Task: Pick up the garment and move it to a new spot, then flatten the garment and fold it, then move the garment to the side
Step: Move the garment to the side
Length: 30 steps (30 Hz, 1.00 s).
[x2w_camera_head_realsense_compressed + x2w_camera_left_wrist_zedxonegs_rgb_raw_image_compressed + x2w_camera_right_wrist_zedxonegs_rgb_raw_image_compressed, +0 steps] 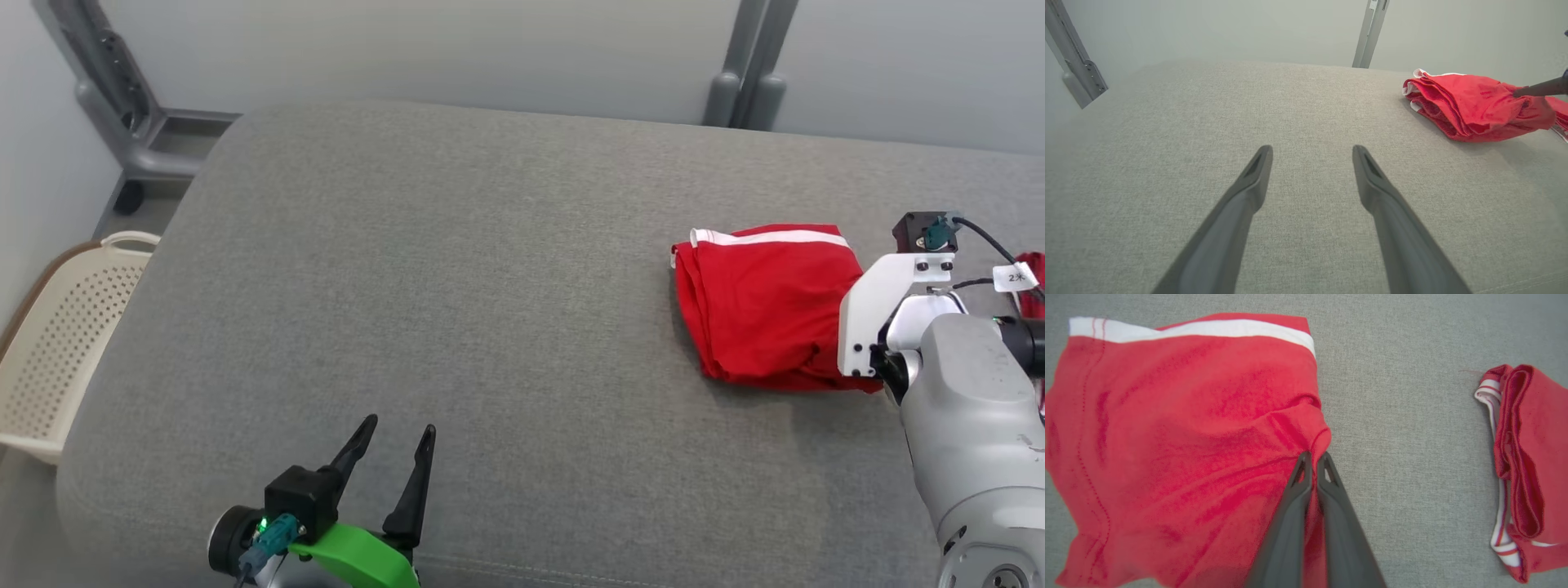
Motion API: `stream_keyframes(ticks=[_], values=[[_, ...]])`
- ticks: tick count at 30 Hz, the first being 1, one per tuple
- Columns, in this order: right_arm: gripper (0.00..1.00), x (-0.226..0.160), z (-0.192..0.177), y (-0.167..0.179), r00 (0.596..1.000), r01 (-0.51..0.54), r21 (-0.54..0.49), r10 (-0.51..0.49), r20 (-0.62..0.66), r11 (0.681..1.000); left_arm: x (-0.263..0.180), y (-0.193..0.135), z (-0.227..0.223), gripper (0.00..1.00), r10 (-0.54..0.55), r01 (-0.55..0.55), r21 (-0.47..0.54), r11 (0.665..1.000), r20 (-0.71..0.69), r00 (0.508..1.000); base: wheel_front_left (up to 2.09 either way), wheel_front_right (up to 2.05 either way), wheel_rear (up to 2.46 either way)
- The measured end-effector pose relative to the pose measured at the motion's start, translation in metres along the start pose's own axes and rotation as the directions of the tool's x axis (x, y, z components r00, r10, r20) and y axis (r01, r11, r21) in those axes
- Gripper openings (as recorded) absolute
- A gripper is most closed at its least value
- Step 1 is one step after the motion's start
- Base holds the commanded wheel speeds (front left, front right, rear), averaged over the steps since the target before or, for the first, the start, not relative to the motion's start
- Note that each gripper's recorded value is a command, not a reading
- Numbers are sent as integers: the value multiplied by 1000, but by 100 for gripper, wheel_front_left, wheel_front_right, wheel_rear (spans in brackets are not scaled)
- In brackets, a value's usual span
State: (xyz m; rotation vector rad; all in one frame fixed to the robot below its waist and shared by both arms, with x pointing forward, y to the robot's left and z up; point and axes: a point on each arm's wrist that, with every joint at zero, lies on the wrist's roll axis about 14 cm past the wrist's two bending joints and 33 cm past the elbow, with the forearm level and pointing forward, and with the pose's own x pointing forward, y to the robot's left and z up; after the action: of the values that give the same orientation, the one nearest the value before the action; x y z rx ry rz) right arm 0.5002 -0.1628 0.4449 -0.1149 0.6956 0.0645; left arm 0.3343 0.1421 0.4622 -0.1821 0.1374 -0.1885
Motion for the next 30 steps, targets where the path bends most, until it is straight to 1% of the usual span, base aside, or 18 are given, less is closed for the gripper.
stream_keyframes(ticks=[4,5,6,11,15,19,26,30], values=[[0,-15,4,-34,996,70,-35,-68,55,997,11,-21,0,100,-71,71,4,997,-2,997,0,0,0],[0,-20,7,-44,993,95,-61,-91,76,994,14,-26,0,100,-88,88,5,996,-3,996,0,0,0],[0,-25,10,-57,987,133,-108,-122,101,985,17,-31,0,100,-106,106,6,994,-3,994,0,0,0],[0,-48,22,-110,958,259,-149,-233,168,954,34,-55,3,100,-193,193,21,981,-1,981,0,0,0],[0,-57,23,-141,937,323,-116,-300,180,939,46,-68,0,100,-244,244,26,969,-18,970,0,0,0],[0,-58,27,-165,917,372,-84,-352,189,924,55,-72,-8,100,-266,267,26,963,-46,963,0,0,0],[0,-49,24,-190,893,423,-20,-413,179,906,68,-65,-18,100,-274,278,37,960,-86,958,0,0,0],[0,-50,20,-212,869,466,27,-463,172,884,73,-61,-24,100,-273,279,43,959,-108,956,0,0,0]])
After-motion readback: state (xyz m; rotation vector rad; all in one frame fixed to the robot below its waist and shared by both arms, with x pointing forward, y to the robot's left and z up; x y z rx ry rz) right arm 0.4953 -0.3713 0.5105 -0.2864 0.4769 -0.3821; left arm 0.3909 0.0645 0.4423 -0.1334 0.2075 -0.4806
